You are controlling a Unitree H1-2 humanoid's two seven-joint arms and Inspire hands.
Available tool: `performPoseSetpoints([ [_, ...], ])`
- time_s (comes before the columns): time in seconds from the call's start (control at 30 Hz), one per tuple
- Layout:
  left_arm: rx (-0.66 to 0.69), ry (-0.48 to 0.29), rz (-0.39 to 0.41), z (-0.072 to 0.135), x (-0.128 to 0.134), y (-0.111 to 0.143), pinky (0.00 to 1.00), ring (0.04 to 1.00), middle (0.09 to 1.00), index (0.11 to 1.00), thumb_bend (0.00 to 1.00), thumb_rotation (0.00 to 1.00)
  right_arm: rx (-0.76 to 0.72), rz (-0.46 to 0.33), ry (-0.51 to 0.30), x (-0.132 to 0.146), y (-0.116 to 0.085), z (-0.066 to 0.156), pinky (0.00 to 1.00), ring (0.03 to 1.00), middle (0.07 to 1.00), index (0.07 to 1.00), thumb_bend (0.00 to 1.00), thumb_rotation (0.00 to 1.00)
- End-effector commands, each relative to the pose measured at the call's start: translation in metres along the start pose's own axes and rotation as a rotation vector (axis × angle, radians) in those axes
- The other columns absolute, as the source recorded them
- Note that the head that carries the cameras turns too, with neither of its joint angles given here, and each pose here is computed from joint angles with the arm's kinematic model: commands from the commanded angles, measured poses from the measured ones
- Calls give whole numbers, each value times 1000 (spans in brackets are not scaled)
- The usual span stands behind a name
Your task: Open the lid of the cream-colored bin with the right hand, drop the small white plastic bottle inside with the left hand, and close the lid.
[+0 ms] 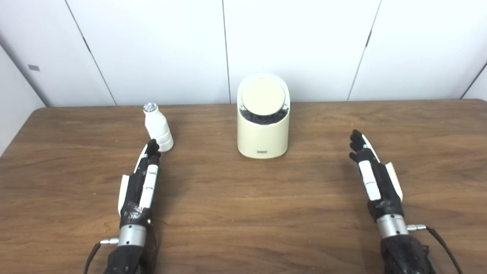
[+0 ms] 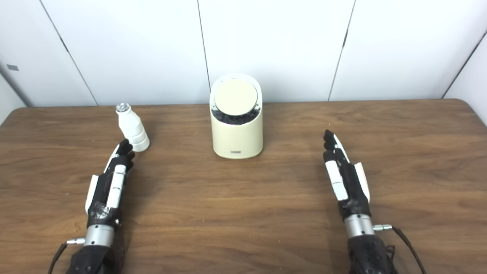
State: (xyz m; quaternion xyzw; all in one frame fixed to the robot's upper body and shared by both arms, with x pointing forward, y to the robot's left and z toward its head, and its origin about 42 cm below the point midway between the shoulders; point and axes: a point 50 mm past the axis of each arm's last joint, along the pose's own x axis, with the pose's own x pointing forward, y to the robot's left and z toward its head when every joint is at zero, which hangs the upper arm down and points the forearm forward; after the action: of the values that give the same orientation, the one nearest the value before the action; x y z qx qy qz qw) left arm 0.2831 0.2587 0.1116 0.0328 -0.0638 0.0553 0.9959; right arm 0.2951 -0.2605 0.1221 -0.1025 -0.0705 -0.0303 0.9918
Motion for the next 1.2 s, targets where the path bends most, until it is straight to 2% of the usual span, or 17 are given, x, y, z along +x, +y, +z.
performPoseSetpoints([
  [0.0, -2, 17, -4, -9, -5, -5, 973, 951, 962, 971, 516, 894, 13, 3, 5, -3, 0, -5, 930, 953, 949, 945, 548, 977],
  [0.27, -4, 22, -1, -11, -5, -4, 978, 960, 972, 977, 510, 894, -13, -1, -2, -2, 0, -6, 912, 941, 943, 944, 569, 993],
  [0.7, 5, 15, -2, -10, -6, -5, 961, 951, 964, 975, 521, 914, -4, -2, 4, -4, 1, -4, 930, 950, 946, 941, 526, 988],
  [0.83, 2, 21, 1, -13, -7, -6, 962, 945, 958, 969, 535, 911, -16, 0, 6, -5, 1, -8, 926, 946, 945, 943, 568, 986],
  [1.07, 8, 25, 1, -15, -8, -8, 959, 954, 958, 971, 529, 917, 7, -2, -3, -5, 2, -8, 925, 954, 949, 941, 531, 989],
  [1.17, 17, 23, -5, -16, -9, -9, 973, 963, 961, 971, 558, 911, 15, 0, -18, -3, 3, -7, 922, 954, 952, 946, 568, 978],
])
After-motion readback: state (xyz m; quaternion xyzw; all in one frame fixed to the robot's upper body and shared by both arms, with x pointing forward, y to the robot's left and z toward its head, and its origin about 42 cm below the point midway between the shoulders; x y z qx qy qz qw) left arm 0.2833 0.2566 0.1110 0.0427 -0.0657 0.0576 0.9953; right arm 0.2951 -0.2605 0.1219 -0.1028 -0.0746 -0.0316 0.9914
